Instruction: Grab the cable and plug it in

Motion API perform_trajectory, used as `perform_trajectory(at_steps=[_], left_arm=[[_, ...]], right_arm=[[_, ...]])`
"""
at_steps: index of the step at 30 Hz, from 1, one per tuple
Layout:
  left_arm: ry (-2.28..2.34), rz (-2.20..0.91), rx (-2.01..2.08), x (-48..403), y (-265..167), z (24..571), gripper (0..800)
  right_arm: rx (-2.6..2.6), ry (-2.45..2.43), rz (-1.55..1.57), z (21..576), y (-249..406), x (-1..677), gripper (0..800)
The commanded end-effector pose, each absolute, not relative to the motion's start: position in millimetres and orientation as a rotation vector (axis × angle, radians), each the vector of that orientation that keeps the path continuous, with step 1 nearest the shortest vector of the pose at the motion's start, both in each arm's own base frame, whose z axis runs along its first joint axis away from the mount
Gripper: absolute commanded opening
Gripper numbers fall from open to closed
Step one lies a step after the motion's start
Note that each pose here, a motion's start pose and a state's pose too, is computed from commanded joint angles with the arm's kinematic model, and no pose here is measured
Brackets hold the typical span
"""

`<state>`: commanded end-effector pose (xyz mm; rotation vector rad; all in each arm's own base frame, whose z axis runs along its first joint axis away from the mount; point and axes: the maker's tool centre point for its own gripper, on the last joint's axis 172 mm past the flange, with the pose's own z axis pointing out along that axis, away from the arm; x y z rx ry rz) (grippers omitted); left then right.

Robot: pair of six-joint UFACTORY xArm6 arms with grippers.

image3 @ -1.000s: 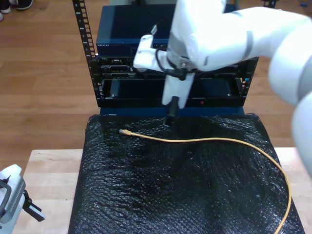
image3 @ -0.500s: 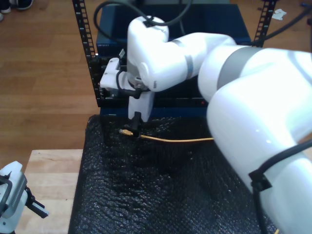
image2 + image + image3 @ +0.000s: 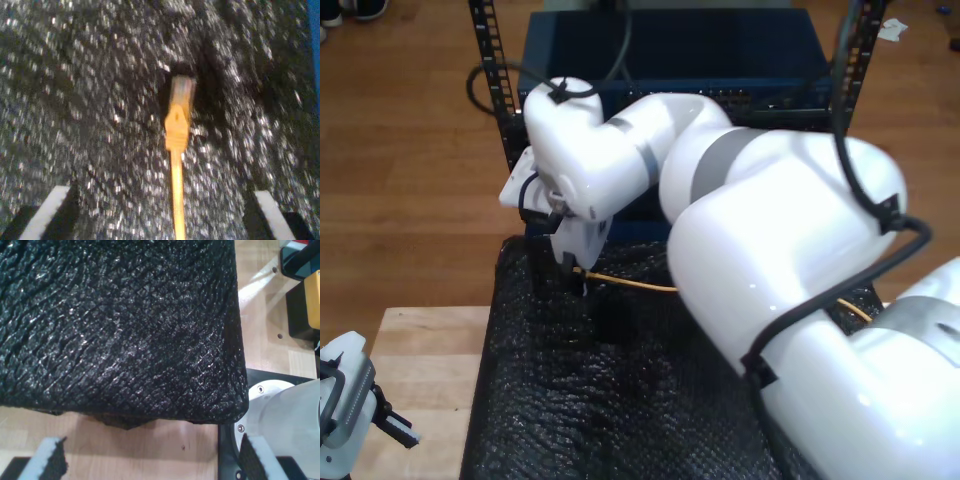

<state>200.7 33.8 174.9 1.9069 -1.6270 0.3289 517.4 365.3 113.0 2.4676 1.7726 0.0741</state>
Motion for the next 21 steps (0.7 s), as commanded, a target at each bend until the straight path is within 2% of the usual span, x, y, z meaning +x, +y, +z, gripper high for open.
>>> perform_trajectory(at_steps=[5, 12, 19, 21], left_arm=[[-1.626, 0.33, 1.904, 200.0, 33.5, 175.1, 800], [-1.626, 0.33, 1.904, 199.8, 33.3, 175.6, 800], [-1.626, 0.331, 1.906, 199.9, 33.7, 175.8, 800], [-1.627, 0.33, 1.905, 199.9, 33.4, 175.8, 800]], right_arm=[[2.485, 1.747, 0.067, 104.0, 368.2, 520.2, 735], [2.486, 1.746, 0.053, 95.5, 367.9, 521.4, 640], [2.487, 1.742, 0.06, 97.1, 367.3, 524.3, 593], [2.486, 1.74, 0.057, 94.8, 366.8, 525.8, 547]])
